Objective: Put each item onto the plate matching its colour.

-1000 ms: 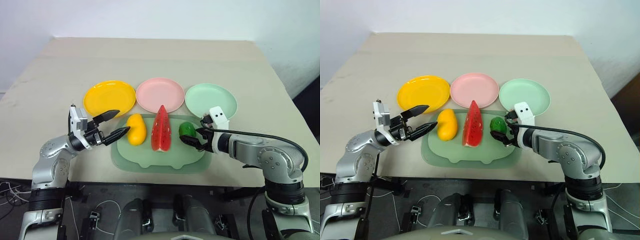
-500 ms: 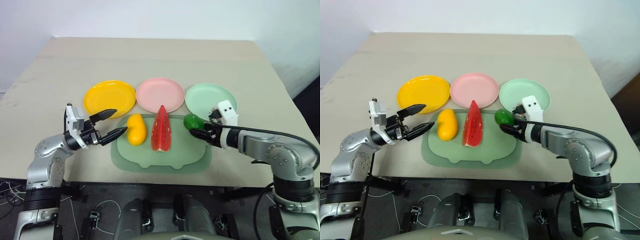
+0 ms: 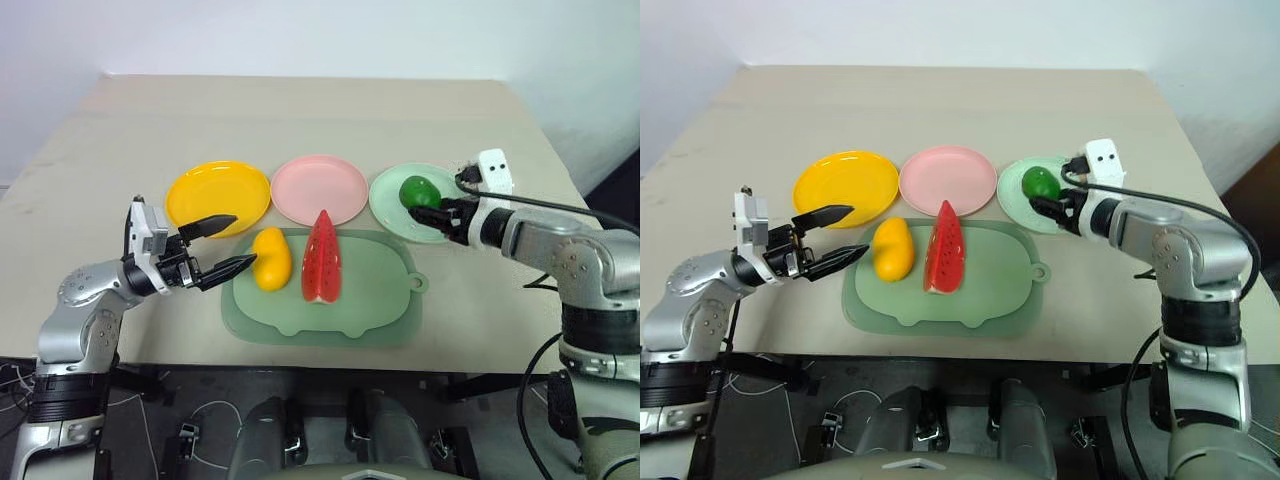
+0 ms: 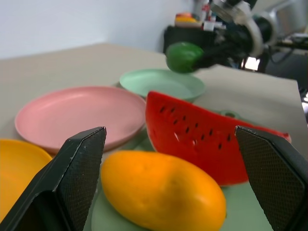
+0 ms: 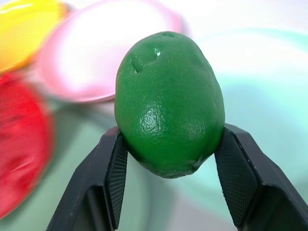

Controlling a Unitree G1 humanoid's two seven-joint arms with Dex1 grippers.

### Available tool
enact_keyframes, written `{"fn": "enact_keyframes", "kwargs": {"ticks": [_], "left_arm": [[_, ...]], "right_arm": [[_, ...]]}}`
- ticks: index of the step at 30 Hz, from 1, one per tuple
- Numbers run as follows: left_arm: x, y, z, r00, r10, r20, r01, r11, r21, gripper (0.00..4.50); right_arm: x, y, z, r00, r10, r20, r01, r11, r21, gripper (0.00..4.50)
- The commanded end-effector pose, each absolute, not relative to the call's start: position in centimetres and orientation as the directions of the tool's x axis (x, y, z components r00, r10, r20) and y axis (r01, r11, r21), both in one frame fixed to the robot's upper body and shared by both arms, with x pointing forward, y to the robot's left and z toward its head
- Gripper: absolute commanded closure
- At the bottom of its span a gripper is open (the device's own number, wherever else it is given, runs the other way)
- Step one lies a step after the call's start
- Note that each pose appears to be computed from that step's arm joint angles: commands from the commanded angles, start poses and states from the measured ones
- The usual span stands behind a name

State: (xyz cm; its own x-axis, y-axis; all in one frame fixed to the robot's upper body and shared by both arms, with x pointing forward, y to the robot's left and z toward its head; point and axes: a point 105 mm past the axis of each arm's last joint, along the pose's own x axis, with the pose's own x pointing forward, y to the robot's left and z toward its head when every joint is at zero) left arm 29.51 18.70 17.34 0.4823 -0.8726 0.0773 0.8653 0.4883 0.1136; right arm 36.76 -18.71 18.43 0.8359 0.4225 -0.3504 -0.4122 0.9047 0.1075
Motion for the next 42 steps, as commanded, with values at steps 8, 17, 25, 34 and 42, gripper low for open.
{"fn": "enact_keyframes", "kwargs": {"ticks": [8,17,25,34,42], "left_arm": [[30.0,17.5,18.6,0.468,-0.883,0.027,0.869,0.465,0.168,0.00],[30.0,17.1,18.9,0.467,-0.883,0.044,0.867,0.467,0.172,0.00],[30.1,17.7,18.7,0.484,-0.874,0.041,0.859,0.484,0.165,0.00],[30.2,18.2,18.4,0.511,-0.859,0.041,0.844,0.510,0.164,0.00],[30.8,19.3,17.0,0.536,-0.843,0.031,0.832,0.535,0.150,0.00]], "right_arm": [[42.3,-21.3,16.2,0.868,0.285,-0.408,-0.314,0.949,-0.004,2.15],[43.0,-21.8,15.5,0.867,0.273,-0.418,-0.311,0.950,-0.024,0.50],[40.0,-22.1,18.2,0.858,0.299,-0.418,-0.366,0.927,-0.087,0.03],[34.8,-20.1,20.0,0.760,0.368,-0.536,-0.352,0.926,0.137,0.03],[35.1,-13.4,20.6,0.684,0.549,-0.481,-0.491,0.833,0.253,0.03]]}}
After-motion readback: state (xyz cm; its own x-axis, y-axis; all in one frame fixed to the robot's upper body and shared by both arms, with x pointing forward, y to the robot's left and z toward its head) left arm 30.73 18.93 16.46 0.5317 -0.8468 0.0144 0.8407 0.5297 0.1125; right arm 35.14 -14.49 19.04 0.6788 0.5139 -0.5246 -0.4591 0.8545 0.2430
